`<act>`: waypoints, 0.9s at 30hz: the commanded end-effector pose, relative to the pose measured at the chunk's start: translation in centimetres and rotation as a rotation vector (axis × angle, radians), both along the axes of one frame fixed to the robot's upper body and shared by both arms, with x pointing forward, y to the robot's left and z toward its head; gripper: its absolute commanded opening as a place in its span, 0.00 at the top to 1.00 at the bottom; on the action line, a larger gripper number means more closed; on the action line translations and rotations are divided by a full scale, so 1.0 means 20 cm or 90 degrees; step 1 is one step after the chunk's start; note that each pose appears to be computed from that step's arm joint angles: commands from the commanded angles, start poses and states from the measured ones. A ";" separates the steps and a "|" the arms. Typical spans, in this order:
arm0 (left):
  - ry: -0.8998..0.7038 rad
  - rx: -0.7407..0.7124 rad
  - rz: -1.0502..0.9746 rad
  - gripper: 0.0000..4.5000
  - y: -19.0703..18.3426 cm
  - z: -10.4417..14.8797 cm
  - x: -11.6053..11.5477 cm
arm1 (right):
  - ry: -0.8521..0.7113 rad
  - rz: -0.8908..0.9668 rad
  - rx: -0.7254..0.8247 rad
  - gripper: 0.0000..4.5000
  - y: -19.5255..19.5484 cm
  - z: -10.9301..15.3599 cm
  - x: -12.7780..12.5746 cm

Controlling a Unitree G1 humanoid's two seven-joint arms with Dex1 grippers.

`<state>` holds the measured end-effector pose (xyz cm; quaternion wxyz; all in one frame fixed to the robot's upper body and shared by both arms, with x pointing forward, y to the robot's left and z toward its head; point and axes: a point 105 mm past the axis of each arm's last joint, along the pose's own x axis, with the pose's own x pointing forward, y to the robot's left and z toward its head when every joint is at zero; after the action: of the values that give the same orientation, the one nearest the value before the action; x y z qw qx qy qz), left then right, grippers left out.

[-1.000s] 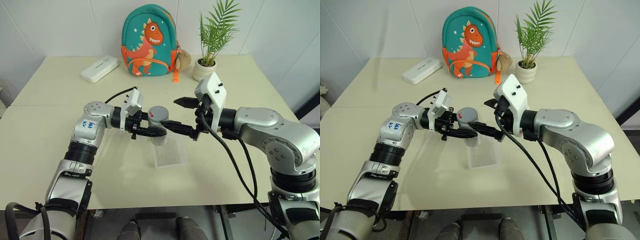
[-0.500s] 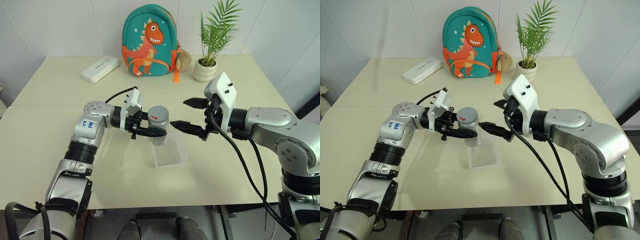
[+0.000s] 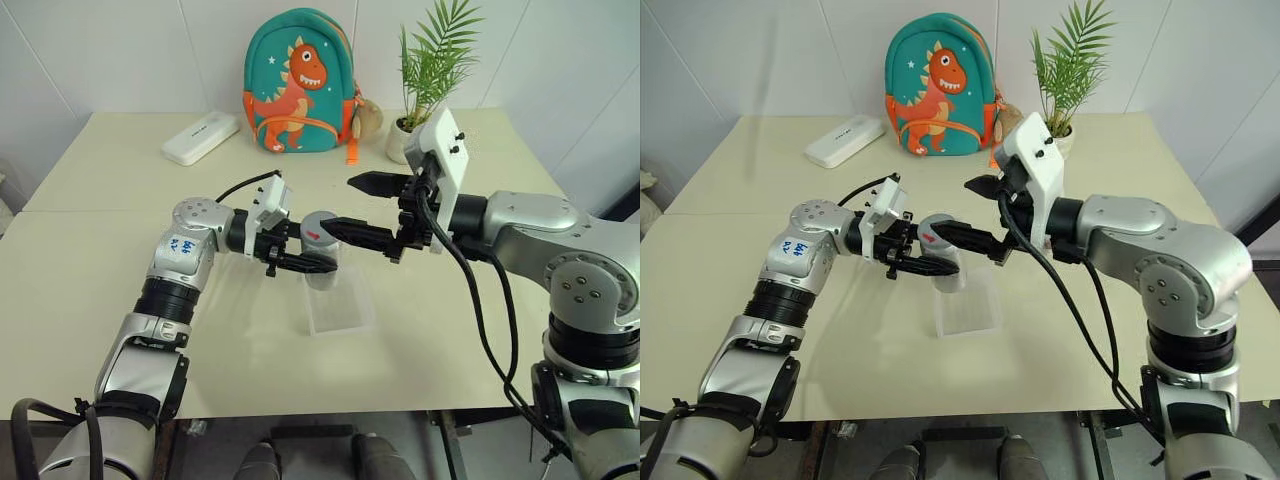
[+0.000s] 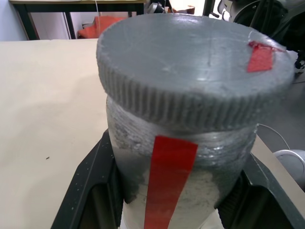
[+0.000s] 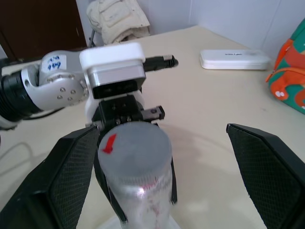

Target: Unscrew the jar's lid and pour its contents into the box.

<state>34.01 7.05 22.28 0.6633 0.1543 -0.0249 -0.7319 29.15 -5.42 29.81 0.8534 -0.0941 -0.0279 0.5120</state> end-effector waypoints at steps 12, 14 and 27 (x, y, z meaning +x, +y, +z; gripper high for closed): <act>-0.032 -0.009 -0.013 0.54 -0.02 0.07 0.00 | -0.025 0.045 -0.040 0.00 0.14 -0.04 -0.03; -0.032 -0.010 -0.013 0.54 -0.02 0.07 0.00 | -0.026 0.042 -0.046 0.00 0.14 -0.05 -0.02; -0.033 -0.009 -0.011 0.54 -0.02 0.06 0.00 | -0.030 0.036 -0.050 0.00 0.14 -0.06 0.00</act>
<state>34.12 6.94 22.22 0.6629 0.1528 -0.0252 -0.7326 29.47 -2.72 27.69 0.8366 -0.1315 -0.0054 0.5318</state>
